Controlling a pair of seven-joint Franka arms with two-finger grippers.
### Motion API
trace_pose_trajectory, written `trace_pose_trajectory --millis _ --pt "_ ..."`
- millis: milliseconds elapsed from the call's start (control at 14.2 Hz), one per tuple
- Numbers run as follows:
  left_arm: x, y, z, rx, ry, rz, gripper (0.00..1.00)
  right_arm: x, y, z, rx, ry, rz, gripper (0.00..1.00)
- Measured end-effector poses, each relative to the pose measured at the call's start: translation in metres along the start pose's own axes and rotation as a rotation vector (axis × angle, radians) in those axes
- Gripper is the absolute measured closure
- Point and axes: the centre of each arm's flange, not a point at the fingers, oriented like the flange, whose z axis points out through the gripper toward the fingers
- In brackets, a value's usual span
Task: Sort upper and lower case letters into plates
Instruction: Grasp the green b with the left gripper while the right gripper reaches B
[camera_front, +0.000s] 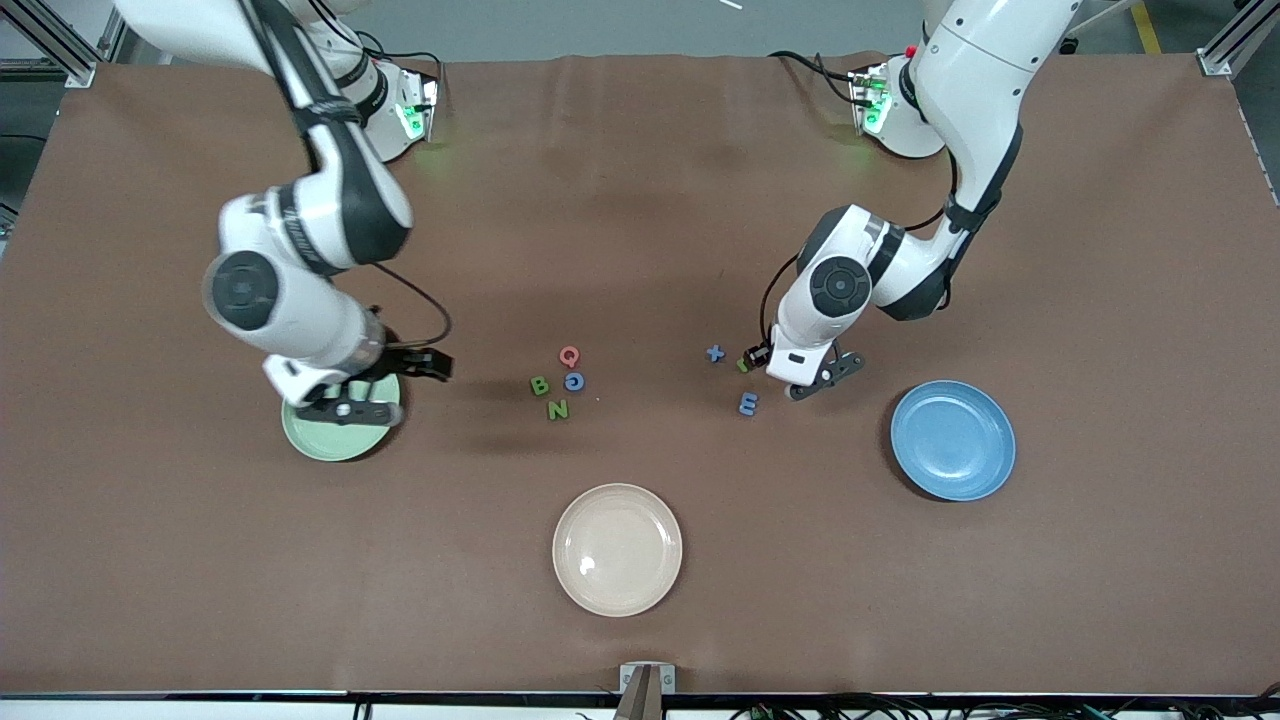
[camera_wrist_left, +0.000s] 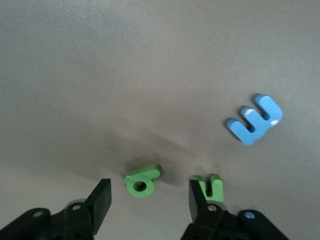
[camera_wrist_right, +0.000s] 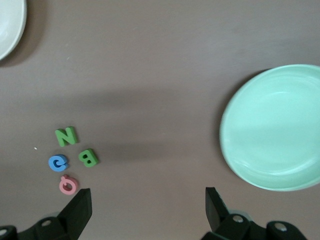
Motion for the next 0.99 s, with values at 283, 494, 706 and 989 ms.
trace_pose_trajectory --millis 283,494,706,989 --pt "0.000 -0.002 0.011 0.019 0.000 0.011 0.33 -0.017 -0.041 0.064 0.003 0.034 0.060 0.00" --pt "0.000 -0.003 0.013 0.022 -0.002 0.011 0.36 -0.024 -0.067 0.103 0.009 0.057 0.083 0.01" --pt "0.000 -0.003 0.013 0.020 -0.001 0.010 0.44 -0.034 -0.086 0.143 0.013 0.070 0.122 0.05" --pt "0.001 -0.002 0.012 0.015 0.002 0.010 0.55 -0.042 -0.097 0.165 0.005 0.063 0.122 0.15"
